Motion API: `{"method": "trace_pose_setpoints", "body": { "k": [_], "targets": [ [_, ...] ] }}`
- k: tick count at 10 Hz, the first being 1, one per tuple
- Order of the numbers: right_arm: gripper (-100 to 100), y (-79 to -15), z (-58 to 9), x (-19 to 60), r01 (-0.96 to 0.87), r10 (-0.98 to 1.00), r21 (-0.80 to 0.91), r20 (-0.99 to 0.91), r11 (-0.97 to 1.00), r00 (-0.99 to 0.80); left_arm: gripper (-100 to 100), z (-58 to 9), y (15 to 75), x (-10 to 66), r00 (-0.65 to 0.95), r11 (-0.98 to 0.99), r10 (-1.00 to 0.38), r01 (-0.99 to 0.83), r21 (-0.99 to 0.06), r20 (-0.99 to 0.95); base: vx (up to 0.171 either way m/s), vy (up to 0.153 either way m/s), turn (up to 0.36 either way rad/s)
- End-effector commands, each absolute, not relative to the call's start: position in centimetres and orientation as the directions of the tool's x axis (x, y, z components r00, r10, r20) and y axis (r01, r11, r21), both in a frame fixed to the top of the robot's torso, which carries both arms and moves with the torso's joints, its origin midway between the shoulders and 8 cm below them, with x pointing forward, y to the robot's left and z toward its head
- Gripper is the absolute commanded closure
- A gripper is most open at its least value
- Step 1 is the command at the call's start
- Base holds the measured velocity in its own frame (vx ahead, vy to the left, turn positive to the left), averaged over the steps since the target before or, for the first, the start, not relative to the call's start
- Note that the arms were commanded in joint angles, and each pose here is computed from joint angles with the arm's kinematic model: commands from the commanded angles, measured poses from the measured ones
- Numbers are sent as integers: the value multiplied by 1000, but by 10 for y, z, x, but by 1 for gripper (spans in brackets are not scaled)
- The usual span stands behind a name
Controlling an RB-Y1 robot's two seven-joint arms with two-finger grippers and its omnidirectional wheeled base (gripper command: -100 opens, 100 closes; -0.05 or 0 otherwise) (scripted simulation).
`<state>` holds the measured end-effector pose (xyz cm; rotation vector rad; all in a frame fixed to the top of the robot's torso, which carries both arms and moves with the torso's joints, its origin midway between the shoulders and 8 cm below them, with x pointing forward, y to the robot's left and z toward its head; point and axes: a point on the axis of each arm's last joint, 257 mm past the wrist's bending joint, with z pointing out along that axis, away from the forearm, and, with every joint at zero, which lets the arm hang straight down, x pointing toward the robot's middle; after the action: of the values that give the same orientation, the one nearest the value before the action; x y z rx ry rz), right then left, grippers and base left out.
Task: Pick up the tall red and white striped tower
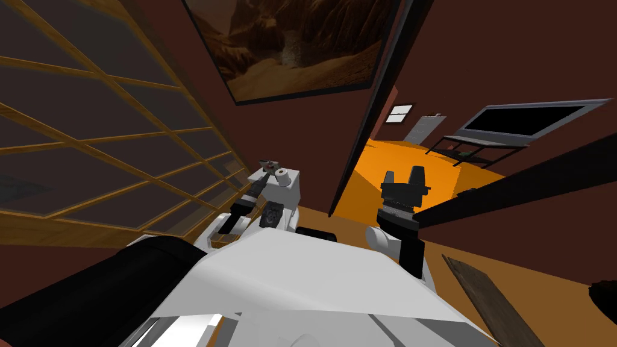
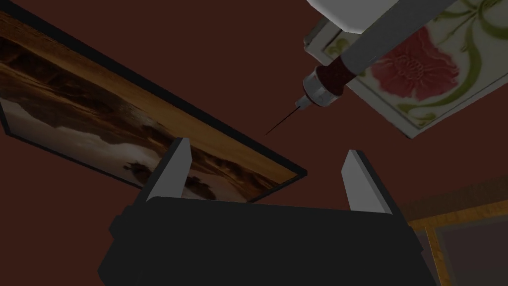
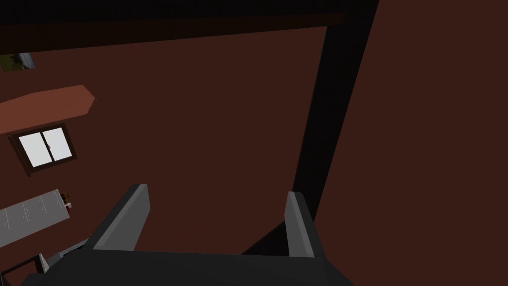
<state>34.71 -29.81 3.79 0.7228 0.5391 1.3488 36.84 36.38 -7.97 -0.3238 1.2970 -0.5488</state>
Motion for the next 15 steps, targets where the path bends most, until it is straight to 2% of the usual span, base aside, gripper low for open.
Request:
{"method": "trace_pose_setpoints", "body": {
  "k": [1, 6, 12, 13, 14, 15],
  "targets": [
    [0, -298, 38, 347, -675, 986, 735, 58, 64, 157, -100, -84, 374, 369, 157, 864, -498, 174, -472, -853, -8, -2, -49],
    [0, -298, 38, 347, -674, 986, 736, 58, 65, 157, -100, -101, 394, 368, 92, 954, -288, 113, -277, -953, 45, 6, -23],
    [0, -298, 38, 347, -674, 986, 736, 57, 65, 157, -100, -120, 382, 366, 5, 991, -24, 129, -23, -1000, 175, 15, 63],
    [0, -298, 38, 347, -674, 986, 736, 57, 65, 157, -100, -119, 384, 366, 13, 991, -53, 125, -51, -999, 76, 8, 11],
    [0, -298, 38, 347, -674, 986, 735, 58, 65, 157, 0, -119, 384, 366, 12, 991, -46, 125, -45, -999, 15, 2, -3],
    [0, -298, 38, 347, -675, 986, 735, 58, 65, 157, -100, -127, 377, 377, 3, 985, -72, 160, -71, -997, -109, -18, -194]
  ]
}}
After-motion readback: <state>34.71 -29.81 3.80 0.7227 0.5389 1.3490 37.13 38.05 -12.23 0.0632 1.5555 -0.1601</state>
